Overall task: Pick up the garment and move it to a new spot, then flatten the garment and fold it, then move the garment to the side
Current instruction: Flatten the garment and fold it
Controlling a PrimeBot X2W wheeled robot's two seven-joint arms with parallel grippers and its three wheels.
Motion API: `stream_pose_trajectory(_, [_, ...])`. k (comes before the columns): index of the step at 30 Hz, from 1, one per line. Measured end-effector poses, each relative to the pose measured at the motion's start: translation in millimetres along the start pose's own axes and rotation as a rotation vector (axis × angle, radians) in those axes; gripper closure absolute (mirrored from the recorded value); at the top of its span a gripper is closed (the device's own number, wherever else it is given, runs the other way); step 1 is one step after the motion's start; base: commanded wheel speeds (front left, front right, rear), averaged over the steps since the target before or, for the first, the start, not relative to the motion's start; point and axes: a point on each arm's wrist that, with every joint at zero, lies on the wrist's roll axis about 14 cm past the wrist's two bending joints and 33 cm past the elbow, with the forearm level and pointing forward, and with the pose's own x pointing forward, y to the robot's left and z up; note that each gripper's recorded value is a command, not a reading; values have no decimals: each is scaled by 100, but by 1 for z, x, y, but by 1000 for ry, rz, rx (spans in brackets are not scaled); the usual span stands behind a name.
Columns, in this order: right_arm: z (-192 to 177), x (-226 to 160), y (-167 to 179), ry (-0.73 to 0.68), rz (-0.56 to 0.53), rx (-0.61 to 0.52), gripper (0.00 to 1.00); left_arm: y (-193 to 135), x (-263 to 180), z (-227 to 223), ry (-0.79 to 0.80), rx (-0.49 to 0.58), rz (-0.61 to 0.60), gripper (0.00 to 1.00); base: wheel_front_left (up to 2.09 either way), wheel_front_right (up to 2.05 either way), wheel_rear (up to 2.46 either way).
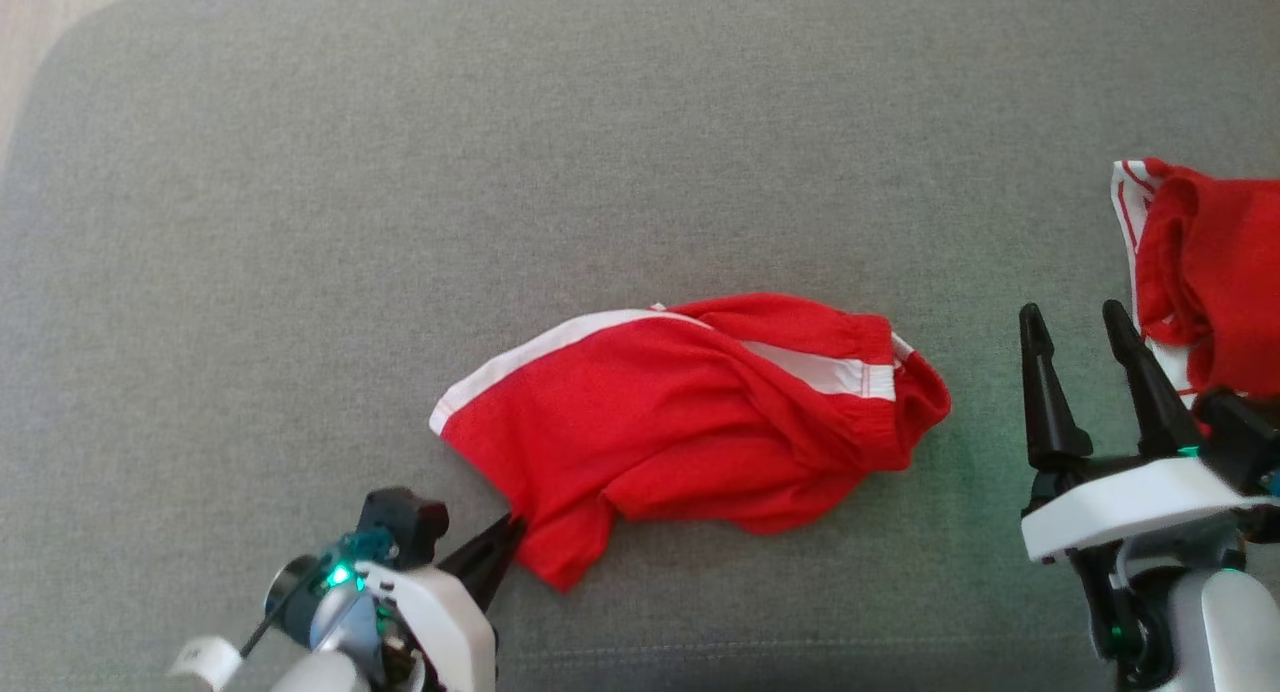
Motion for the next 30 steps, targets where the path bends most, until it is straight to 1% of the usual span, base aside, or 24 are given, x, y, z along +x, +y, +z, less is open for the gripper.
stream_pose_trajectory(1, [1, 0, 0, 0, -1, -1, 0, 0, -1, -2, 3, -1, 5, 100, 0, 0, 0])
stream_pose_trajectory(2, [1, -1, 0, -3, -2, -4, 0, 0, -3, -3, 4, -3, 8, 75, 0, 0, 0])
stream_pose_trajectory(3, [3, -1, -1, -6, -3, -7, 0, 1, -4, -3, -3, -5, 17, 6, 0, 0, 0])
stream_pose_trajectory(4, [4, -2, -1, -11, -4, -11, 0, 1, -5, -2, -16, -7, 22, 0, 0, 0, 0])
stream_pose_trajectory(7, [10, -5, -2, -27, -8, -18, 0, 4, -9, 3, -67, -23, 58, 0, 0, 0, 0])
stream_pose_trajectory(10, [20, -8, -2, -53, -10, -32, 0, 11, -16, 18, -154, -38, 112, 0, 0, 0, 0])
stream_pose_trajectory(15, [31, -12, -1, -80, -9, -49, 0, 32, -35, 65, -390, -78, 242, 0, 0, 0, 0])
stream_pose_trajectory(19, [38, -12, 3, -95, 1, -55, 0, 53, -58, 99, -557, -77, 345, 0, 0, 0, 0])
stream_pose_trajectory(21, [41, -13, 4, -100, 4, -61, 0, 60, -67, 110, -607, -67, 380, 0, 0, 0, 0])
stream_pose_trajectory(24, [41, -15, 5, -99, 6, -62, 0, 64, -77, 123, -660, -33, 398, 0, 0, 0, 0])
stream_pose_trajectory(28, [36, -19, 5, -82, 5, -62, 0, 71, -88, 131, -683, 39, 424, 0, 0, 0, 0])
stream_pose_trajectory(30, [35, -20, 5, -79, 5, -63, 0, 73, -90, 132, -683, 54, 425, 0, 0, 0, 0])
